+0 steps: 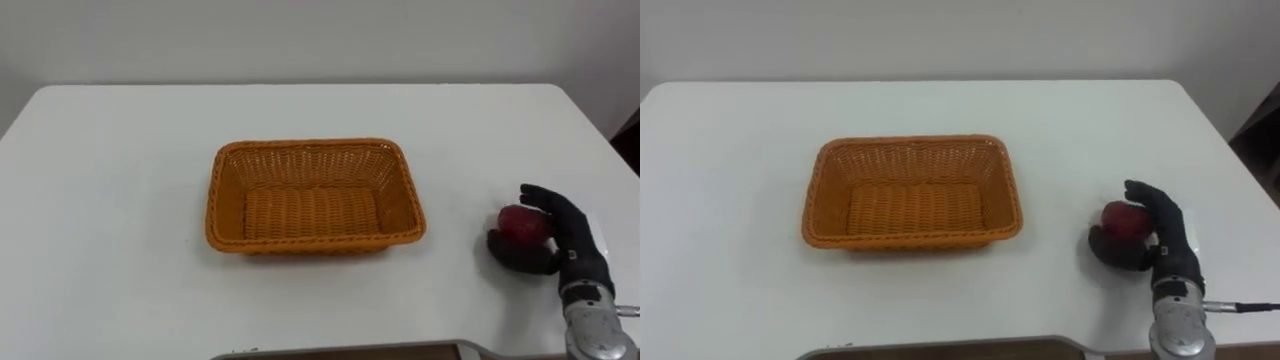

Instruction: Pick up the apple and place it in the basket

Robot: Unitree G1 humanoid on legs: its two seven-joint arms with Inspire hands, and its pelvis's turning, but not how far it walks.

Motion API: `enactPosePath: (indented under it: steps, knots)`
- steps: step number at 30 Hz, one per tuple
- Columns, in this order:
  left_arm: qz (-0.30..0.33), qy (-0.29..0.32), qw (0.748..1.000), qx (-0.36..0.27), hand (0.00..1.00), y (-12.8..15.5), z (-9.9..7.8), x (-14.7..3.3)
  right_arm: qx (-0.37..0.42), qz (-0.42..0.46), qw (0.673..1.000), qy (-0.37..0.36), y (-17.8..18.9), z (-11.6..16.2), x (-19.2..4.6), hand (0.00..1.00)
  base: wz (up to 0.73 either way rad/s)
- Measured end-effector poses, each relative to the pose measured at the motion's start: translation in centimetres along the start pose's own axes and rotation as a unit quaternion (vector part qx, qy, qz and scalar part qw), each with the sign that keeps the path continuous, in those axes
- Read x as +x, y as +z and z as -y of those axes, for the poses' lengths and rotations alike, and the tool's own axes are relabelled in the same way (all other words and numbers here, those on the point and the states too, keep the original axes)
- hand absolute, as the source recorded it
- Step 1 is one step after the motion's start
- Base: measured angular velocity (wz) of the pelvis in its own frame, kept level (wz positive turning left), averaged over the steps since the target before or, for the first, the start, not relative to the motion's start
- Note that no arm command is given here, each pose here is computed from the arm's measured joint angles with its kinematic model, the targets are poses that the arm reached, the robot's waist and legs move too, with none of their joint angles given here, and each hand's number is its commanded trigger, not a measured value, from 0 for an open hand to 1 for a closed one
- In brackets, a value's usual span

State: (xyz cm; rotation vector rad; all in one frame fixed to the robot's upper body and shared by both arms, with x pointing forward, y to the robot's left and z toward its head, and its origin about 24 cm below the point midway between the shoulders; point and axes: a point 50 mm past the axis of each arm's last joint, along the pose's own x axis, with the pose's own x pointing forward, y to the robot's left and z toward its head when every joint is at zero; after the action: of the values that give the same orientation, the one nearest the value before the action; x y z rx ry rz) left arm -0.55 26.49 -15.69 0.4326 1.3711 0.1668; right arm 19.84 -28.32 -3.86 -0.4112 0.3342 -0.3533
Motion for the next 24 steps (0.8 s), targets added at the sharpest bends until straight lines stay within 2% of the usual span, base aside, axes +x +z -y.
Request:
enactPosePath:
  steps: [12,24]
  knots:
    - [0.007,0.001,1.0,0.011,0.0,0.5,0.0,0.1,-0.001,0.003,1.0,-0.013,0.1,-0.1,0.1,1.0,0.0]
    - [-0.003,-0.013,1.0,0.007,0.0,0.5,0.8,0.1,0.002,0.085,0.995,0.047,4.6,-2.6,-0.1,1.0,-0.01]
